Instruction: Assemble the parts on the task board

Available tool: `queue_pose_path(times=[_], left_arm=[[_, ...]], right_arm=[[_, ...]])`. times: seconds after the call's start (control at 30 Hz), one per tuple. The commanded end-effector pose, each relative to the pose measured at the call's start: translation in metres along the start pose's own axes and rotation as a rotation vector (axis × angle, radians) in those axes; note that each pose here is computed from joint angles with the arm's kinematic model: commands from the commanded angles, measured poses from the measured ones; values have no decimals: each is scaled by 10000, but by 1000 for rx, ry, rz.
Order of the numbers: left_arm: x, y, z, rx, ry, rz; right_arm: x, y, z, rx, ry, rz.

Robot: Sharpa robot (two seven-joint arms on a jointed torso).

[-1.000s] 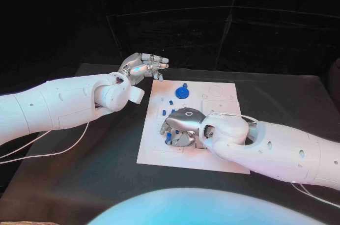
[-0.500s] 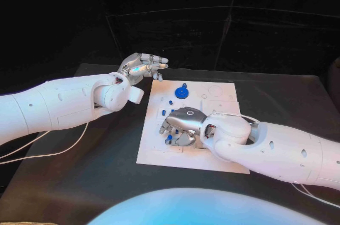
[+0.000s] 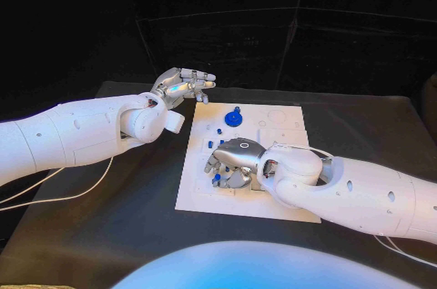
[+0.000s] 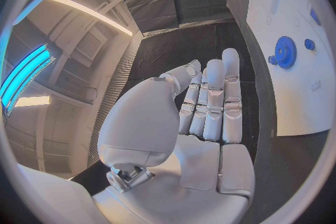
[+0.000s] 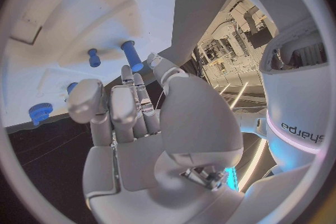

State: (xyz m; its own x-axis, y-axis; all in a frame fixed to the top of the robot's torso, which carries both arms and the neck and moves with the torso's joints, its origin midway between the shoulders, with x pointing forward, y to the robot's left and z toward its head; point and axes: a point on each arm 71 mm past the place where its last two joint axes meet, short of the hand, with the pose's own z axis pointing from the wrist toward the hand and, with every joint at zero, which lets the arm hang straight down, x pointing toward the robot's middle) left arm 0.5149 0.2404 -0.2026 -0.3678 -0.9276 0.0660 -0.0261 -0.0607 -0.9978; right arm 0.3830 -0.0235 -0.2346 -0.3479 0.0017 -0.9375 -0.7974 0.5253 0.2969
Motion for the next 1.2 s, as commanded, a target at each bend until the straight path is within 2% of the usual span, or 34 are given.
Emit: queue_pose_path(times=[0.03, 0.53, 1.2], left_arm=[[7, -12, 2, 3, 9, -7], [1, -11, 1, 3, 8, -7], [4, -10, 5, 3, 9, -7]], right_arm=[[8, -25, -6, 18, 17, -9], [27, -70, -30, 42, 41, -29], [20, -12, -19, 14, 37, -16]])
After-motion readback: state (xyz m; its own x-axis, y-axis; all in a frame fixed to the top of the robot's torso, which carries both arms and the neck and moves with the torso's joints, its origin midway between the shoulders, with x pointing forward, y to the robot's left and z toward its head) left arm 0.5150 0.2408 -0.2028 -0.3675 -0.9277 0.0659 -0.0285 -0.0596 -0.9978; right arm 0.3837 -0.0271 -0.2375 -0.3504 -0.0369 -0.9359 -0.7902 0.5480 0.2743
